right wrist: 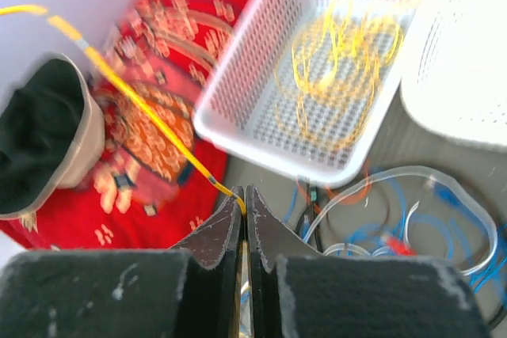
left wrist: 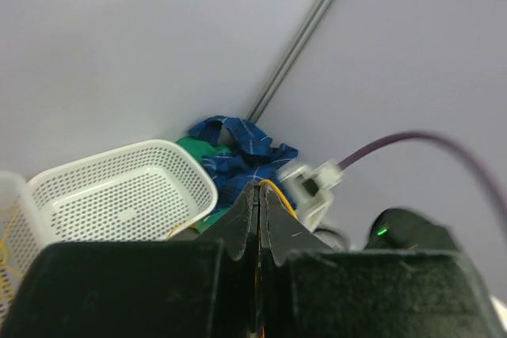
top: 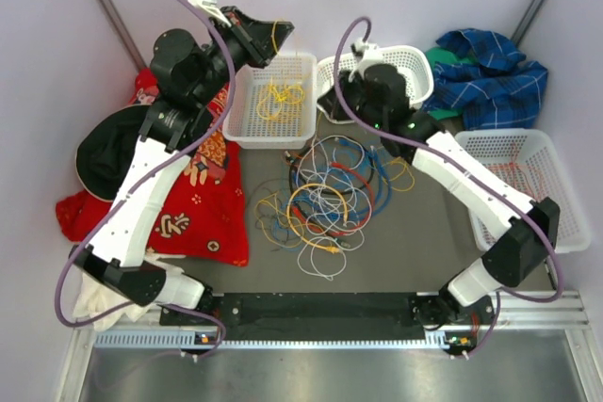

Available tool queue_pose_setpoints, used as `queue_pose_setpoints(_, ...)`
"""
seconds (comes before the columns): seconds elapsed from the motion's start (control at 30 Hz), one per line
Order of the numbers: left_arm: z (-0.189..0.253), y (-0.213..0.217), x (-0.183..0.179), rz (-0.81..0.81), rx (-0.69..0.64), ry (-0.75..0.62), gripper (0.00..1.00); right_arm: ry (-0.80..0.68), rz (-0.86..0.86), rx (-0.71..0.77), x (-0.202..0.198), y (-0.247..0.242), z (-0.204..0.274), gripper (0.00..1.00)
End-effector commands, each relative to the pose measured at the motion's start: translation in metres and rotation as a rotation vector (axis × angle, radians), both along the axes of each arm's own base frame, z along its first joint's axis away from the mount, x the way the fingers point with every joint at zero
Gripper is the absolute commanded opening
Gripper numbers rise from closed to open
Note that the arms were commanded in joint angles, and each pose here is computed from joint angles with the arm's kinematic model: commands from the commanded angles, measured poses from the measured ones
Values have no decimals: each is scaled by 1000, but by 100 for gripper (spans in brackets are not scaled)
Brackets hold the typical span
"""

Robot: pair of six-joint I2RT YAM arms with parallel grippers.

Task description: Untangle the cables

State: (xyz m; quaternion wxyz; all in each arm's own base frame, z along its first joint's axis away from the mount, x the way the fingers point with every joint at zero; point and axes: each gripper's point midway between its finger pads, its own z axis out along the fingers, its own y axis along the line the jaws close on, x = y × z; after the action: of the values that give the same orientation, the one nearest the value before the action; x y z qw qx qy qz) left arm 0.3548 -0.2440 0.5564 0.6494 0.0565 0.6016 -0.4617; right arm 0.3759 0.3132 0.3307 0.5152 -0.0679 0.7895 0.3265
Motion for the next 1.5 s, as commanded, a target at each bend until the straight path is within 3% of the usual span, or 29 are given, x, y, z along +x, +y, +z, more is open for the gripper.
queue_pose_setpoints(0.0, 6, 28, -12, 117, 10, -78, 0, -217, -71, 20, -21, -41, 120, 0)
queue_pose_setpoints(0.23, -44, 31, -11, 138, 33, -1, 0, -287, -125, -19, -48, -79, 171, 0)
queue_pose_setpoints(0.37, -77, 21, -20, 58, 7, 13, 0, -244, -116, -33, -57, -84, 153, 0)
queue_pose_setpoints(0.53, -71, 5, -45, -107, -113, -74, 0, -165, -22, -8, -64, -65, 128, 0)
queue_pose_setpoints(0.67, -81, 6, -36, -77, -121, -20, 0, -100, 16, -8, -59, -49, 110, 0)
queue_pose_setpoints(0.87, -116, 40, 22, 243, -1, 145, 0, -46, 48, -17, -14, -9, 94, 0)
queue_pose_setpoints(0.93, -147, 46, 54, 323, 67, 238, 0, 20, 52, -50, 15, 8, 64, 0)
queue_pose_setpoints(1.0, -174, 53, 87, 393, 136, 342, 0, 19, 56, -10, 32, 17, 75, 0)
queue_pose_setpoints(1.03, -183, 55, 98, 417, 157, 369, 0, 81, 47, -32, 57, 25, 42, 0)
queue_pose_setpoints(1.1, -207, 64, 130, 483, 201, 449, 0, 88, 46, 3, 77, 32, 42, 0)
queue_pose_setpoints(1.13, -216, 69, 140, 505, 215, 475, 0, 125, 45, -10, 93, 39, 18, 0)
queue_pose_setpoints(1.27, -271, 86, 194, 570, 241, 596, 0, 135, 48, 46, 133, 49, -9, 0)
queue_pose_setpoints(1.4, -313, 105, 231, 595, 244, 674, 0, 167, 124, 81, 145, 72, -40, 0)
queue_pose_setpoints(1.47, -324, 108, 245, 600, 255, 683, 2, 156, 160, 98, 147, 80, -40, 13)
